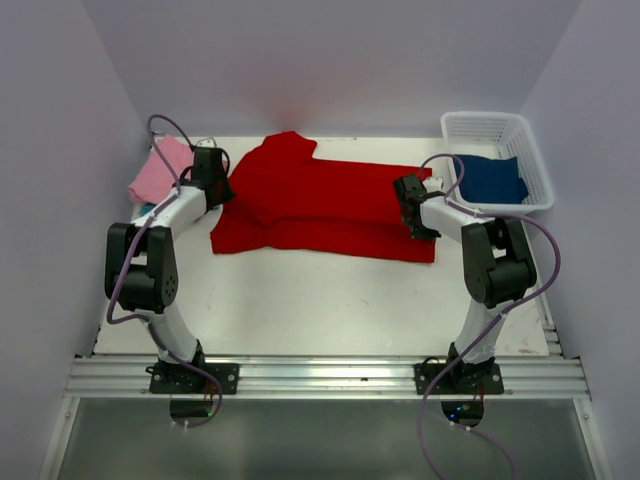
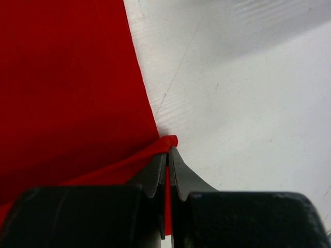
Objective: Fold and stack the t-shirts
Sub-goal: Fold the flattened tshirt in 1/3 of the way
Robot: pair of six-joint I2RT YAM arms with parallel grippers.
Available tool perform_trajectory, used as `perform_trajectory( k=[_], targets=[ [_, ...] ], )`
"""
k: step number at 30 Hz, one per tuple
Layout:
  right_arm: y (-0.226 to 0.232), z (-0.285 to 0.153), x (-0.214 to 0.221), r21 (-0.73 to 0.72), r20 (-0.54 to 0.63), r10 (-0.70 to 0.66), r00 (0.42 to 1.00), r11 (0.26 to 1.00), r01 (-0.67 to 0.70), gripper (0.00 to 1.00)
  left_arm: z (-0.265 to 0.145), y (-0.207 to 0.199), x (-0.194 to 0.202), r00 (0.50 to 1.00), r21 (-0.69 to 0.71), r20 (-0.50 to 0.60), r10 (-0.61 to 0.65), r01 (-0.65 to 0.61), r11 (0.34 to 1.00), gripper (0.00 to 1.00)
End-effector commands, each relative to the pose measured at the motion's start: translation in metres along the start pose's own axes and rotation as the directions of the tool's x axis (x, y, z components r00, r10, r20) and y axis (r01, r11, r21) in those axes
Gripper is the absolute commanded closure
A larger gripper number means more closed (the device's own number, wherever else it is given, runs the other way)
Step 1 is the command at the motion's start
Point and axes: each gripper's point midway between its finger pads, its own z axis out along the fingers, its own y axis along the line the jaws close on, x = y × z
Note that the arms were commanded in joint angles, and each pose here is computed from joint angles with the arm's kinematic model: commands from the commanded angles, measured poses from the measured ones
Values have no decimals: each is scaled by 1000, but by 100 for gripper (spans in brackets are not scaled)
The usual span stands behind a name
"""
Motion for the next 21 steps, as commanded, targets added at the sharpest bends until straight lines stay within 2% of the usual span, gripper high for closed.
perform_trajectory(
  k=[1, 10, 21],
  targets=[
    [-1, -12, -27, -35, 70, 61, 996, 998, -59, 100, -6, 12, -22, 997, -32, 67, -33, 35, 999, 100],
    [3, -14, -32, -64, 77, 64, 995, 996, -59, 100, -5, 12, -23, 997, -32, 63, -38, 40, 999, 100],
    [-2, -34, -47, -128, 154, 123, 980, 986, -104, 100, -1, 9, -17, 998, -11, 45, -42, 43, 999, 100]
  ],
)
